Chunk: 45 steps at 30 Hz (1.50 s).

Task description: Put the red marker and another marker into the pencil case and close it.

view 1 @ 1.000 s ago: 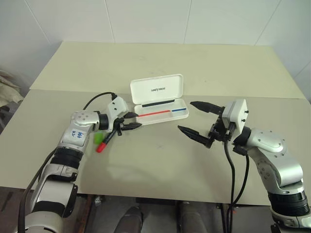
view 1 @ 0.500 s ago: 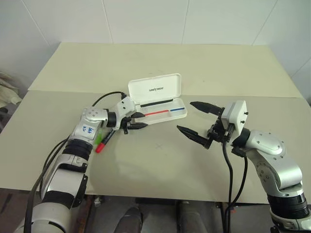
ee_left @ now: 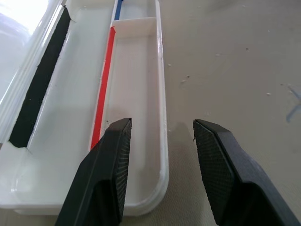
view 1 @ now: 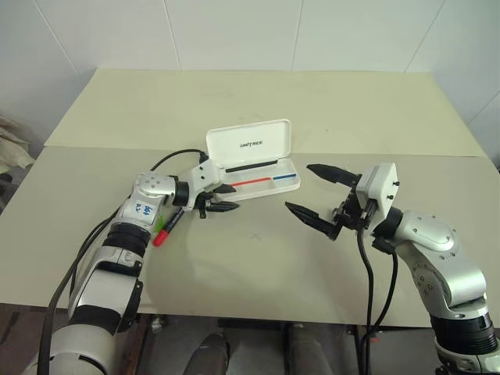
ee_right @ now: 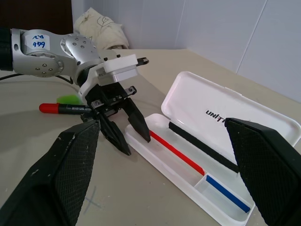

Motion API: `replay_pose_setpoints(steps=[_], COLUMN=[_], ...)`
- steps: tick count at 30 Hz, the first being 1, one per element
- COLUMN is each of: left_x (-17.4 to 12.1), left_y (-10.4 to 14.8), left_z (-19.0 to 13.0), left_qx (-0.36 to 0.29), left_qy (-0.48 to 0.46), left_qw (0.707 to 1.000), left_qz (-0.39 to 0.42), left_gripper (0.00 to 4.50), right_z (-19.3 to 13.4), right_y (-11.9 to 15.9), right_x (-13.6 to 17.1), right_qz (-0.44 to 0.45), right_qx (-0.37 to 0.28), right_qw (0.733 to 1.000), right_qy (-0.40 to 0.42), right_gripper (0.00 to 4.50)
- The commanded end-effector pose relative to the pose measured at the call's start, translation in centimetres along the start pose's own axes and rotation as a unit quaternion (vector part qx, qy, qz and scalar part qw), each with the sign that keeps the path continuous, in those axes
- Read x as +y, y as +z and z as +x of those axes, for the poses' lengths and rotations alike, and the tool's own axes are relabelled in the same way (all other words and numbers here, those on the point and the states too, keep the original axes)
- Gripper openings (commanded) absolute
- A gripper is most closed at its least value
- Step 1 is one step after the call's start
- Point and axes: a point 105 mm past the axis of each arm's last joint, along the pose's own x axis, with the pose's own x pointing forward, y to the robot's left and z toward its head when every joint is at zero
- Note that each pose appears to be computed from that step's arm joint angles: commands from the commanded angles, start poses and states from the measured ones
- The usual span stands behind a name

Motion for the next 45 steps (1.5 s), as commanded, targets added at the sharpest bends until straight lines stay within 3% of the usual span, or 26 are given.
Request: replay_pose_setpoints(steps=[1,2,5,10,18,24,31,37,45], left_x=[-0.5,-0.5,-0.2,-0.2,-1.3,-2.4,-5.1,-7.3,-8.7], left_y=[-0.9,-1.0,-1.3,-0.8,-0.5,0.9,3.5,3.1,2.0], left_z=[-0.2,-0.2,0.1,0.7,1.3,1.6,0.7,-0.2,-1.6], left_qx=[0.036,0.040,0.058,0.063,0.077,0.063,0.074,0.111,0.146], left_qy=[-0.021,-0.025,-0.027,-0.037,-0.080,-0.118,-0.174,-0.187,-0.175], left_qw=[0.999,0.999,0.998,0.997,0.993,0.991,0.980,0.975,0.973], left_qz=[-0.008,-0.014,-0.030,-0.034,-0.031,0.024,0.065,0.047,0.021], left_gripper=[2.18,2.18,1.58,0.02,0.02,0.02,0.02,0.02,0.02], right_z=[0.1,0.1,0.1,0.2,0.4,0.2,-3.9,-7.2,-7.4], right_y=[1.9,1.9,2.1,2.4,2.7,2.0,-1.0,-1.9,-1.4], right_x=[0.1,0.1,0.0,-0.2,-0.4,-0.6,-2.5,-3.3,-3.5], right_qz=[-0.023,-0.023,-0.025,-0.029,-0.029,-0.006,0.002,-0.008,-0.011], right_qx=[-0.027,-0.027,-0.029,-0.032,-0.036,-0.018,0.062,0.119,0.109], right_qw=[0.999,0.999,0.999,0.999,0.999,1.000,0.998,0.992,0.993], right_qy=[0.003,0.003,0.003,0.004,0.003,0.005,-0.022,-0.034,-0.049], right_gripper=[4.50,4.50,4.50,4.50,4.50,4.50,4.50,4.50,4.50])
